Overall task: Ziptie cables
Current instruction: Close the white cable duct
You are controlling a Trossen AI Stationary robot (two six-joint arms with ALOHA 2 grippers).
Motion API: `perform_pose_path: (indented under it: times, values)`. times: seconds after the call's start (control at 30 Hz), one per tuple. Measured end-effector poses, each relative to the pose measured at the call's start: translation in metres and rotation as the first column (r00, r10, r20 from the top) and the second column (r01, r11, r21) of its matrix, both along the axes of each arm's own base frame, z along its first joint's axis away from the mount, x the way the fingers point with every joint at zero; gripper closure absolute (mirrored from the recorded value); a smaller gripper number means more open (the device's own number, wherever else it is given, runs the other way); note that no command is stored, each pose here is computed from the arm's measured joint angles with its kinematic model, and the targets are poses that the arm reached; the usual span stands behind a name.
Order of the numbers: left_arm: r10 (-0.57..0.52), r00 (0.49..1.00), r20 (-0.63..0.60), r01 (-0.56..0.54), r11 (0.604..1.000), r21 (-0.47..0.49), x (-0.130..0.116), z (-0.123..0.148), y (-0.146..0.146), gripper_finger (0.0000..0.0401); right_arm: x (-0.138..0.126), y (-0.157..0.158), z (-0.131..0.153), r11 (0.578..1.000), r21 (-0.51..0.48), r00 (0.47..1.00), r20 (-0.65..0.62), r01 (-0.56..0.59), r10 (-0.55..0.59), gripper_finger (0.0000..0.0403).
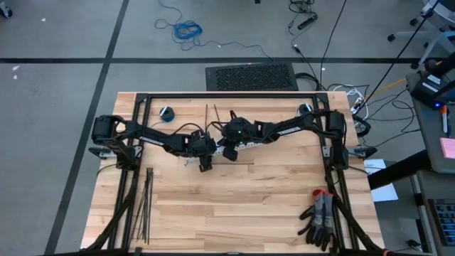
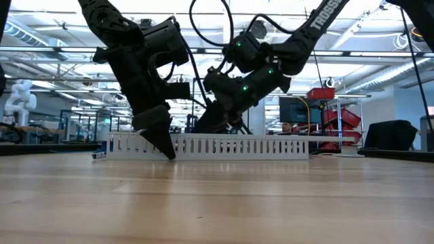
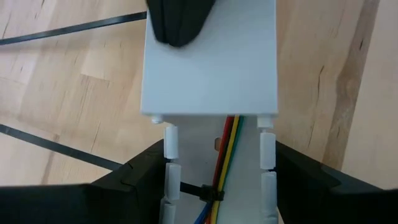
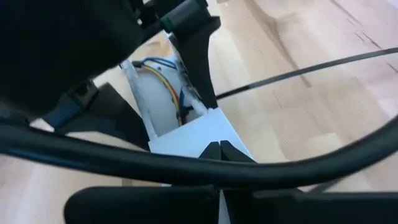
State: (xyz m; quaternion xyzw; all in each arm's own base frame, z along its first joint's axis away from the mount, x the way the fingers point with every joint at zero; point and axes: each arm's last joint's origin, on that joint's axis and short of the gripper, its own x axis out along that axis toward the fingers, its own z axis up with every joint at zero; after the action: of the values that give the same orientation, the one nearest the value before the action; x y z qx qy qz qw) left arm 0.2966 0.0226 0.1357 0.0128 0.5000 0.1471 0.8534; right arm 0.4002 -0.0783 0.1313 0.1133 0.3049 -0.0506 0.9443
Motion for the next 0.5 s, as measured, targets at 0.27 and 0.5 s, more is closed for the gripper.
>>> perform_pose_path:
  times: [0.27,0.5]
  values:
    - [0.003,1.0,0.002,-0.003,1.0,-0.001,0.0,0.0,0.005,0.0165,0.005,0.002,-0.013,0.999,0.033,1.0,0.014,-0.001,0.001,0.0403]
    - [0.019,1.0,0.017,-0.018,0.999,-0.031,0.0,0.0,0.01,0.0159,0.006,0.004,-0.013,0.999,0.037,1.0,0.03,-0.001,0.0,0.0403]
